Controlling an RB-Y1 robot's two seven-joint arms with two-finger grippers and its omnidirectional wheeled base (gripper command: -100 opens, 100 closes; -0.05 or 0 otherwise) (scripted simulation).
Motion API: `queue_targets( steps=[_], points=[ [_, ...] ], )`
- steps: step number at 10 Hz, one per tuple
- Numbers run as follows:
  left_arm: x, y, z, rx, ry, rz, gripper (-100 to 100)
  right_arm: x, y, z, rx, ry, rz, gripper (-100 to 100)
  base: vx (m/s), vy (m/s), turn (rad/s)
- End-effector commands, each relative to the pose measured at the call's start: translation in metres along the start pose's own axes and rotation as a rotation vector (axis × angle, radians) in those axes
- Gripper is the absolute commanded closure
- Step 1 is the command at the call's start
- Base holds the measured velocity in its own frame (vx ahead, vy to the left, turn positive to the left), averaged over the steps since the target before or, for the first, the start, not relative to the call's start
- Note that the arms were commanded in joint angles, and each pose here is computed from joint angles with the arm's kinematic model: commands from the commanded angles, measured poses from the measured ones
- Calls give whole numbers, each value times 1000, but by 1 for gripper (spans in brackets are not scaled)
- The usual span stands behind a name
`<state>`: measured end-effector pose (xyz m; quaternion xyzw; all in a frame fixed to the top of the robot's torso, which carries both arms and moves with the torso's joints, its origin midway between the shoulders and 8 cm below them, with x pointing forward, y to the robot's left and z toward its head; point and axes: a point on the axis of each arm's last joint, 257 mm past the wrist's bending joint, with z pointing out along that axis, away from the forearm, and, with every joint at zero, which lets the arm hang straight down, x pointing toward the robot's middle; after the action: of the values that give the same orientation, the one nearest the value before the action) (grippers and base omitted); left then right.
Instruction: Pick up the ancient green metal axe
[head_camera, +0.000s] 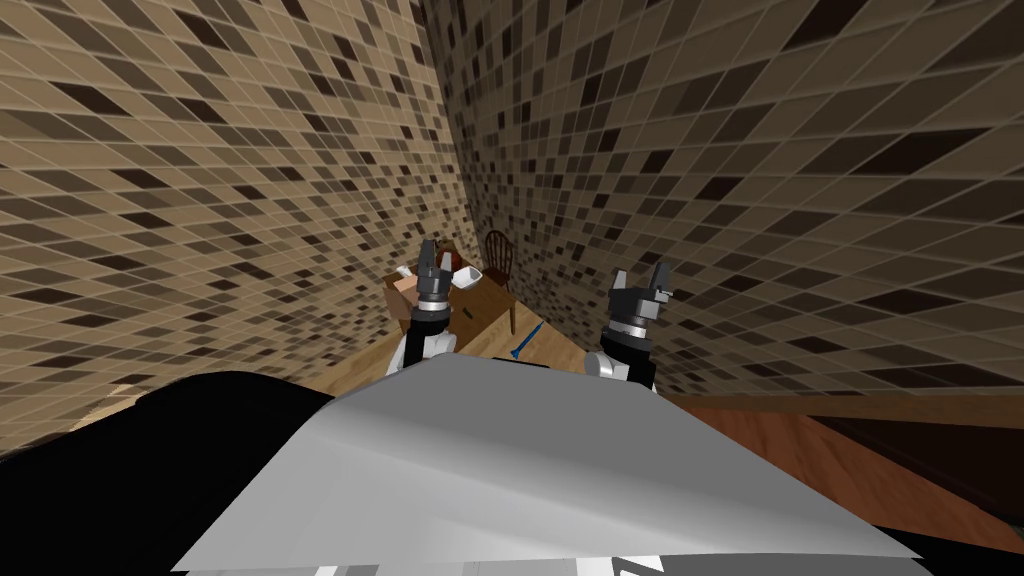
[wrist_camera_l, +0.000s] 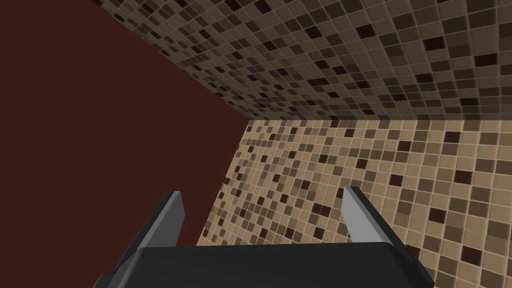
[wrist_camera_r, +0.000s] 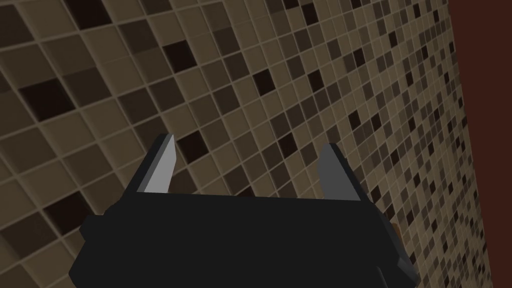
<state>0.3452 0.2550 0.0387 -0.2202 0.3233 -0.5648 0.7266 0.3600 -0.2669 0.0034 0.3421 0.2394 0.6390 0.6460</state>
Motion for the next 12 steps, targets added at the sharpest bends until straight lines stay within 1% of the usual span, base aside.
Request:
queue_targets(
  steps=[1, 2, 4, 5, 6, 7, 8, 9, 10, 11, 12],
  points=[
    [9, 26, 3, -57, 33, 0, -100, 0, 0, 0, 0, 0, 0, 0, -31, -11, 32],
    [9, 29, 2, -67, 34, 0, -100, 0, 0, 0, 0, 0, 0, 0, -22, -10, 8],
    [20, 63, 6, -146, 74, 2, -100, 0, 0, 0, 0, 0, 0, 0, -25, -12, 26],
    [20, 65, 5, -156, 75, 2, -100, 0, 0, 0, 0, 0, 0, 0, -20, -9, 13],
    [25, 83, 7, -195, 95, 4, -100, 0, 0, 0, 0, 0, 0, 0, -21, -5, 17],
    [26, 85, 6, -204, 96, 4, -100, 0, 0, 0, 0, 0, 0, 0, -18, -6, 10],
    [31, 103, 7, -247, 117, 8, -100, 0, 0, 0, 0, 0, 0, 0, -18, -8, 20],
    [31, 105, 6, -254, 118, 8, -100, 0, 0, 0, 0, 0, 0, 0, -17, -7, 8],
    [36, 124, 7, -298, 139, 14, -100, 0, 0, 0, 0, 0, 0, 0, -23, -8, 20],
    [41, 138, 9, -328, 158, 20, -100, 0, 0, 0, 0, 0, 0, 0, -30, -2, 21],
    [42, 146, 5, -355, 162, 21, -100, 0, 0, 0, 0, 0, 0, 0, -25, -1, 5]
  ],
)
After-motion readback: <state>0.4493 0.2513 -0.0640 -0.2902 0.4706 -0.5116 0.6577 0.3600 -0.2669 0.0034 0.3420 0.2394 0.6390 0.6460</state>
